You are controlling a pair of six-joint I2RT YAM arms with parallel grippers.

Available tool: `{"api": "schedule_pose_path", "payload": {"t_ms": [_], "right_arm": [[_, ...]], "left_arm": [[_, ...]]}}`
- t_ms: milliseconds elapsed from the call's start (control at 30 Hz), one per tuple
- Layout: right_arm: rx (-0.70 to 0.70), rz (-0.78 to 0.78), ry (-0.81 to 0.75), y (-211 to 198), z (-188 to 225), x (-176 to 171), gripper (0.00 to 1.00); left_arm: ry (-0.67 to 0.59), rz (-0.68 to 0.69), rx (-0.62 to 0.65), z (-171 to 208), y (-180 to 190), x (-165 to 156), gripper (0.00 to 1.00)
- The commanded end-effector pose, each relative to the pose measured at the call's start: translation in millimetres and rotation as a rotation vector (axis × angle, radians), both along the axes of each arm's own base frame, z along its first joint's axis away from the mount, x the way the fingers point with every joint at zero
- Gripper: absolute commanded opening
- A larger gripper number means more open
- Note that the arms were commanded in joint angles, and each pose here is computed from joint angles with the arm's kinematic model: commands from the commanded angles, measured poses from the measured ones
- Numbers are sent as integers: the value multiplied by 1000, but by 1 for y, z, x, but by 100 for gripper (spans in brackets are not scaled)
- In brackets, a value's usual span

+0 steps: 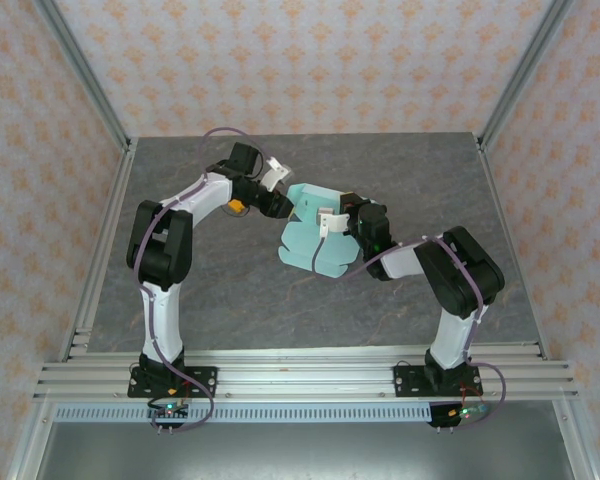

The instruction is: Fold the paper box

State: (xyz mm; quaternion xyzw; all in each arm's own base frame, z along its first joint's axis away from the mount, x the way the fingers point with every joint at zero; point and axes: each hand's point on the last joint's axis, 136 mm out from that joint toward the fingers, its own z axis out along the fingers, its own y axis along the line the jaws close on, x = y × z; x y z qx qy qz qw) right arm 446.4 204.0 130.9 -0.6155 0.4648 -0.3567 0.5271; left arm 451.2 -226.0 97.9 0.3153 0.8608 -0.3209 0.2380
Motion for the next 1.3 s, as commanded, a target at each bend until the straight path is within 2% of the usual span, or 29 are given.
{"api": "schedule_pose_path", "payload": {"t_ms": [0, 167, 467, 600, 733, 900, 1033, 1267], "right_arm": [[2, -6, 13, -2, 2, 5, 0], [5, -6, 7, -2, 5, 5, 0], [7, -12, 7, -4, 6, 5, 0], [13, -12, 0, -3, 9, 6, 0], [17, -9, -1, -2, 10, 7, 0], [18, -14, -6, -3, 12, 8, 0], [16, -11, 6, -2, 11, 7, 0], [30, 14, 10, 2, 12, 11, 0]], "left_arm": [[13, -4, -8, 5, -1, -6, 41], [-23, 119, 33, 17, 24, 5, 43], [-16, 279, -20, 40, 77, 16, 46], [10, 429, 96, 25, 107, 40, 44], [70, 387, 133, 5, 97, 52, 43], [63, 209, 162, -10, 59, 46, 45], [20, 92, 122, -7, 31, 40, 46], [15, -1, 61, 0, 12, 36, 47]]}}
